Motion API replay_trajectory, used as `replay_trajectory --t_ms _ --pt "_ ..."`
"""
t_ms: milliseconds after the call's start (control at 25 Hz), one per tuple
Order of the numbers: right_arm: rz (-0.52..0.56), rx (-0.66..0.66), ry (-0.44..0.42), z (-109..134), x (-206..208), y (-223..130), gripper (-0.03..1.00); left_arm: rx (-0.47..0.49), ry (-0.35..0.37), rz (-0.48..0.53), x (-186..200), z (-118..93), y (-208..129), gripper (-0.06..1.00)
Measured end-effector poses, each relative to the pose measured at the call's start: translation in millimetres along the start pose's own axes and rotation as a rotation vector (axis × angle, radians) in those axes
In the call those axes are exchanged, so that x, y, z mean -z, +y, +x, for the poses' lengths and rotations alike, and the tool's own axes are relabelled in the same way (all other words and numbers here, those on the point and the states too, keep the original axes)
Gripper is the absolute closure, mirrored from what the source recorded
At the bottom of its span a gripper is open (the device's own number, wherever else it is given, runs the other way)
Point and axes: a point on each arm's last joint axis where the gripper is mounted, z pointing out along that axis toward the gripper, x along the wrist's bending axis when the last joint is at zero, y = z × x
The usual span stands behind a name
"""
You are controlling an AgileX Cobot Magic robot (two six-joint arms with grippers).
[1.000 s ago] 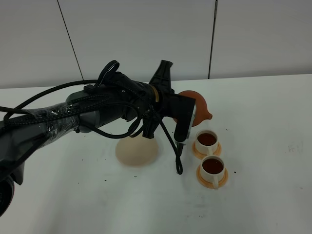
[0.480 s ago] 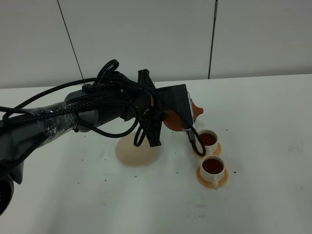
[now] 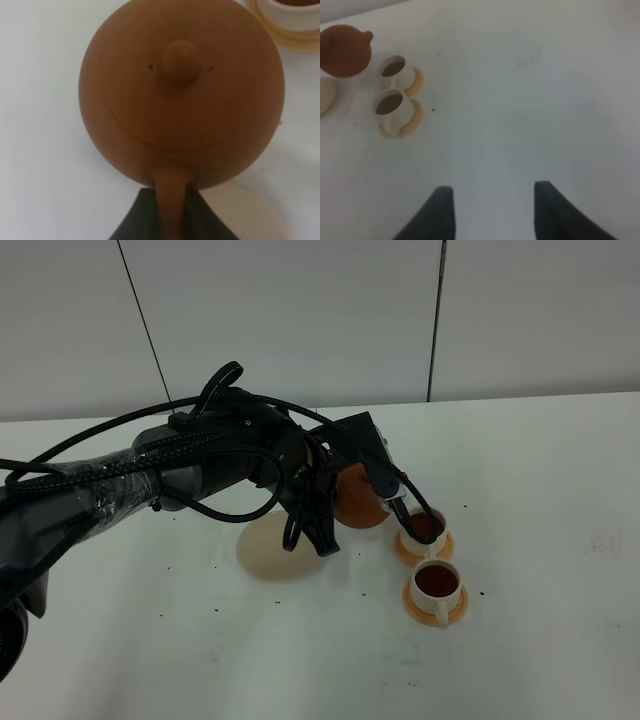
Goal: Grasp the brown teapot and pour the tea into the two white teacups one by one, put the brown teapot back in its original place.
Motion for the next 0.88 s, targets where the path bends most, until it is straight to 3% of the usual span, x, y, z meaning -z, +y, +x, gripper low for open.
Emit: replay_trajectory --t_ms 280,880 --pt "0.0 0.0 0.0 0.0 0.0 0.0 0.61 0.039 -0.035 0.025 -1.2 -3.7 -2.4 0.78" --pt "-0.001 0.0 0.0 0.0 0.0 0.1 0.61 0.056 -0.028 0.019 4.1 -1.4 -1.1 0.78"
